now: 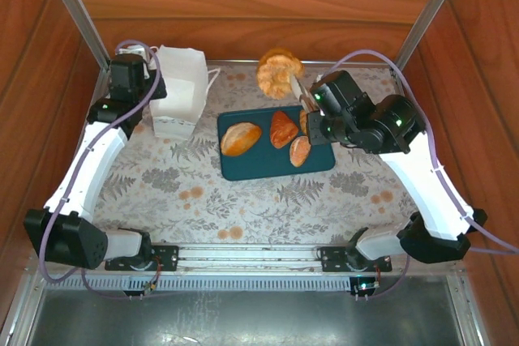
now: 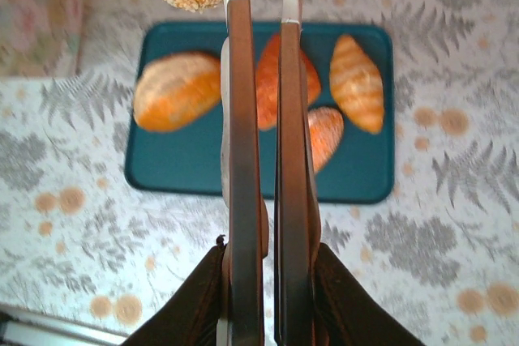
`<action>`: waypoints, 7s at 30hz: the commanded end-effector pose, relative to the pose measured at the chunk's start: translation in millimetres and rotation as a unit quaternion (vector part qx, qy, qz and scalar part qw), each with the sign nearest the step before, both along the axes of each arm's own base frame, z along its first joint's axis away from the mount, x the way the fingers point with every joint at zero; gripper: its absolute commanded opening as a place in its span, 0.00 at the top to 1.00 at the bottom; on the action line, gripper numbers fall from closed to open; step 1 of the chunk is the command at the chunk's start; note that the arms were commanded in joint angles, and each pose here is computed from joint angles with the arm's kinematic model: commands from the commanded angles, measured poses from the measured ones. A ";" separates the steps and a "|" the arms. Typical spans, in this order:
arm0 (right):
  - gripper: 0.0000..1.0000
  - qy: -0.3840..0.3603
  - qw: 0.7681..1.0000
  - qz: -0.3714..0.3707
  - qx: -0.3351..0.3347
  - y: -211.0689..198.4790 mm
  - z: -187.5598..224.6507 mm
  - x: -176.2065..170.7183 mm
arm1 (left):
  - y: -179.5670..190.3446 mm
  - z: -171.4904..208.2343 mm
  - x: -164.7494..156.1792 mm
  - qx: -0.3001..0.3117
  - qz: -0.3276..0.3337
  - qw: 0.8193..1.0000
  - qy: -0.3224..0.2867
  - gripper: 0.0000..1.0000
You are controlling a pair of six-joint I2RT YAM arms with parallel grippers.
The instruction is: Take the fake bread out of the paper bag
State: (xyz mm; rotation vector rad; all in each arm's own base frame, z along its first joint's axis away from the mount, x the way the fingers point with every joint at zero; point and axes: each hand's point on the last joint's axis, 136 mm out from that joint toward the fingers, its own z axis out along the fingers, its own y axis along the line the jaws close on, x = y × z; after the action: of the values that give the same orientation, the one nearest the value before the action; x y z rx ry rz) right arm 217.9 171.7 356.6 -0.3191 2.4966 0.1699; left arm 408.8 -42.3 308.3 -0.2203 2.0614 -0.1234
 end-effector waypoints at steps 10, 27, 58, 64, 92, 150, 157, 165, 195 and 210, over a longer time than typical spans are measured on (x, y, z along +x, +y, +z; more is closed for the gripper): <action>1.00 0.200 0.977 0.043 -0.063 11.4 -58.1 -30.4 | 7.6 -32.0 14.3 -0.192 -0.006 0.977 0.087 1.00; 1.00 0.335 0.935 0.059 -0.104 15.4 -109.8 -52.4 | 17.1 -38.3 52.2 -0.236 -0.011 0.968 0.081 1.00; 0.98 0.417 0.902 0.047 -0.105 5.3 -139.1 -56.6 | 18.1 -25.6 56.1 -0.230 -0.021 0.971 0.067 0.67; 0.89 0.422 0.900 0.046 -0.104 8.3 -141.7 -50.4 | 18.9 -18.0 51.3 -0.226 -0.020 0.972 0.057 0.47; 0.64 0.338 0.940 0.004 -0.041 -11.5 -96.3 -41.7 | 23.0 17.5 26.8 -0.199 -0.025 0.980 0.010 0.44; 0.50 0.133 0.959 -0.243 -0.054 -187.2 -315.7 113.9 | 119.4 -56.0 -129.9 -0.065 0.238 0.961 -0.124 0.10; 0.42 0.159 0.952 -0.252 -0.071 -194.8 -330.4 104.2 | 119.7 -56.8 -130.1 -0.066 0.240 0.961 -0.124 0.10; 0.34 0.159 0.946 -0.271 -0.079 -200.7 -330.2 99.8 | 119.7 -57.6 -129.5 -0.066 0.240 0.961 -0.120 0.10; 0.00 -0.243 0.938 -0.247 -0.002 -201.7 -225.1 139.9 | 104.3 -158.8 -92.3 0.066 0.130 0.981 -0.128 0.00; 0.00 -0.278 0.936 -0.218 0.005 -194.0 -236.3 155.1 | 92.6 -200.9 -44.3 0.074 0.085 0.988 -0.108 0.00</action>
State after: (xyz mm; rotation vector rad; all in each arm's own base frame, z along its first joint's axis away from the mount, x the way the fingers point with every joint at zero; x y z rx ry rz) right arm 361.8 -22.8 103.0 0.1939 2.0033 -0.0964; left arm 347.7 54.0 83.2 -0.3189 1.9231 0.1234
